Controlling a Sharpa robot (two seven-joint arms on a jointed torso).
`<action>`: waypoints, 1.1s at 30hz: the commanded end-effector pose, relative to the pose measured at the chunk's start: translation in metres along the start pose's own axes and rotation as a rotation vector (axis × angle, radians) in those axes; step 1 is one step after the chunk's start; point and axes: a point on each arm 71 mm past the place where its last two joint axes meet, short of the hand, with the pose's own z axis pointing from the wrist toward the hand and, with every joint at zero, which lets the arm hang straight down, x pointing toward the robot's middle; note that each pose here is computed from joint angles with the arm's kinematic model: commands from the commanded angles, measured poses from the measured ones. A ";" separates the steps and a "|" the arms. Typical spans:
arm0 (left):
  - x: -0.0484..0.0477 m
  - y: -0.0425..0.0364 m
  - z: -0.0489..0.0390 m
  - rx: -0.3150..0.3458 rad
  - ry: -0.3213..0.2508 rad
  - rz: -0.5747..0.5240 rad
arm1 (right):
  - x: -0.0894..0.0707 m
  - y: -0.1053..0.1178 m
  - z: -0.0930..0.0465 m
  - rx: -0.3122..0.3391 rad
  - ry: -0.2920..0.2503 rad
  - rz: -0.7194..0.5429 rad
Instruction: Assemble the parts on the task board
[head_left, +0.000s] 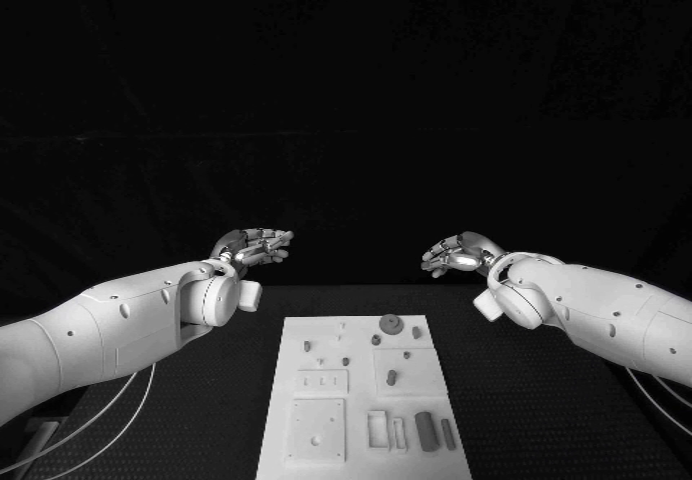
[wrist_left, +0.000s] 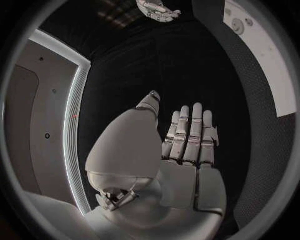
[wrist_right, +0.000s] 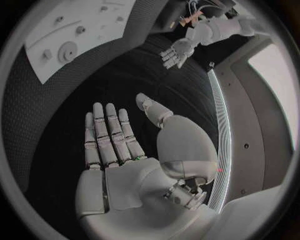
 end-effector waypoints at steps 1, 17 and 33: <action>0.0051 -0.0007 -0.0048 -0.002 0.089 0.041 | 0.005 0.004 0.000 -0.051 0.047 -0.290; 0.0148 -0.0157 -0.0358 0.029 0.204 0.039 | 0.029 0.021 0.002 -0.148 0.114 -0.716; 0.0304 -0.0187 -0.0471 0.034 0.259 0.023 | 0.062 0.046 0.007 -0.233 0.110 -0.945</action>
